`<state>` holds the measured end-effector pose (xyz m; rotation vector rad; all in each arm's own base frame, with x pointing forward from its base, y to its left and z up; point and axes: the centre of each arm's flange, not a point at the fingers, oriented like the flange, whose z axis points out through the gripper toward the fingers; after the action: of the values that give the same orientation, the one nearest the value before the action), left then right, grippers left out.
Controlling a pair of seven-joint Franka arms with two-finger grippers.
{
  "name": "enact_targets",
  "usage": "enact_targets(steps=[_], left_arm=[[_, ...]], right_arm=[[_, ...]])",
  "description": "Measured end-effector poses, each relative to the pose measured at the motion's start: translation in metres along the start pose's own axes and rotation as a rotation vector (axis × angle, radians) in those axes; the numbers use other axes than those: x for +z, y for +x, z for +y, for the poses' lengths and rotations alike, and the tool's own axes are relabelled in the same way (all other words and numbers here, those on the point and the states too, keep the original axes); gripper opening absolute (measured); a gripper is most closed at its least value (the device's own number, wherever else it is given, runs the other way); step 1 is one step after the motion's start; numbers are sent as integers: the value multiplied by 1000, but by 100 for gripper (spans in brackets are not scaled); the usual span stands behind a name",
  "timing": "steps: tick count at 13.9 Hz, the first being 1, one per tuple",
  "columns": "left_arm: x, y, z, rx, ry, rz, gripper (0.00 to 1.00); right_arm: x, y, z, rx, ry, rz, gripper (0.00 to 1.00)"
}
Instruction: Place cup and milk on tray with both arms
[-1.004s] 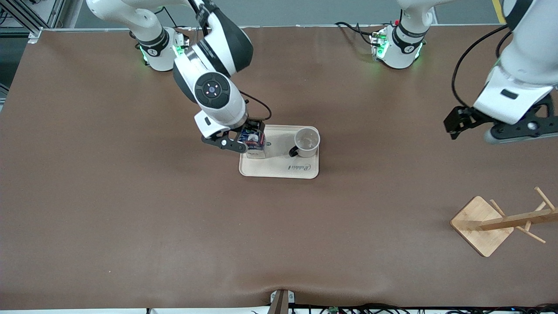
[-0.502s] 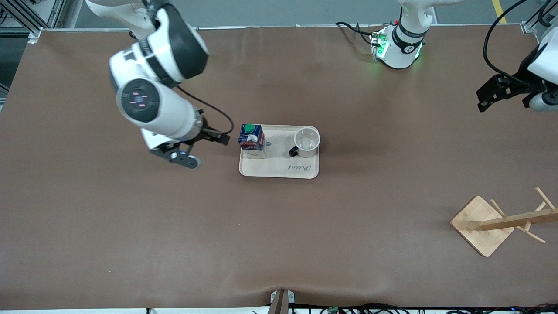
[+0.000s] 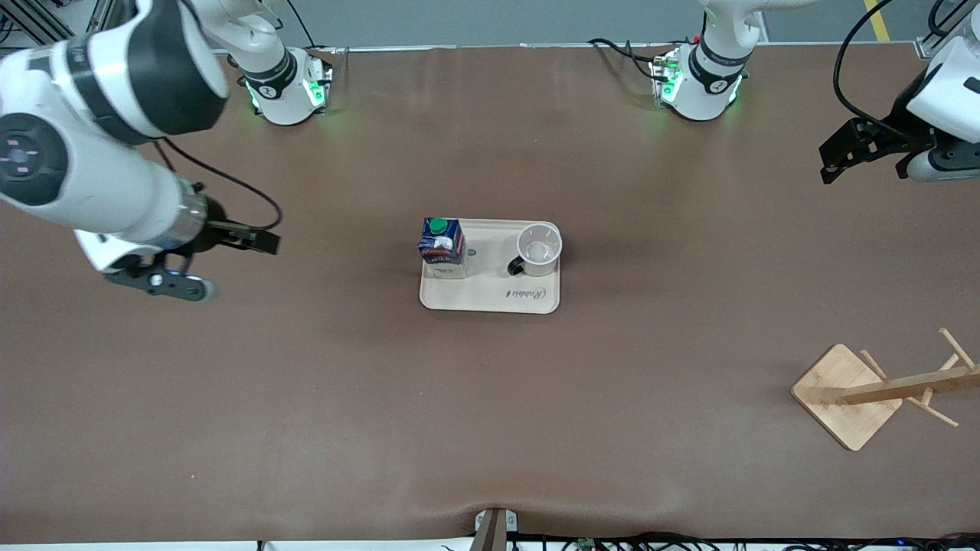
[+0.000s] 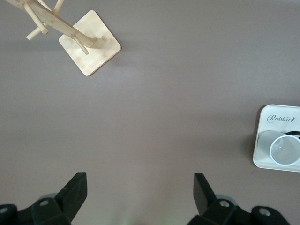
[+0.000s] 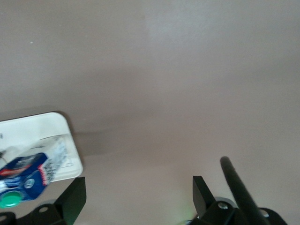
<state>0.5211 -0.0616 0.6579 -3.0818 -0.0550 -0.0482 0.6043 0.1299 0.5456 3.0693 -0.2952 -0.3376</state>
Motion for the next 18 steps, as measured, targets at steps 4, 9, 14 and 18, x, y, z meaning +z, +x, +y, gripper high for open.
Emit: enact_targets(steps=[4, 9, 14, 18], left_arm=[[1, 2, -12, -25, -16, -4, 100], [3, 2, -8, -18, -19, -6, 100], [6, 10, 5, 2, -24, -5, 100], [22, 21, 4, -2, -24, -30, 100]], right_arm=[[8, 24, 83, -101, 43, 54, 100], [20, 14, 129, -174, 61, 117, 100], [18, 18, 140, -217, 67, 152, 100], [1, 7, 143, -217, 67, 165, 100]])
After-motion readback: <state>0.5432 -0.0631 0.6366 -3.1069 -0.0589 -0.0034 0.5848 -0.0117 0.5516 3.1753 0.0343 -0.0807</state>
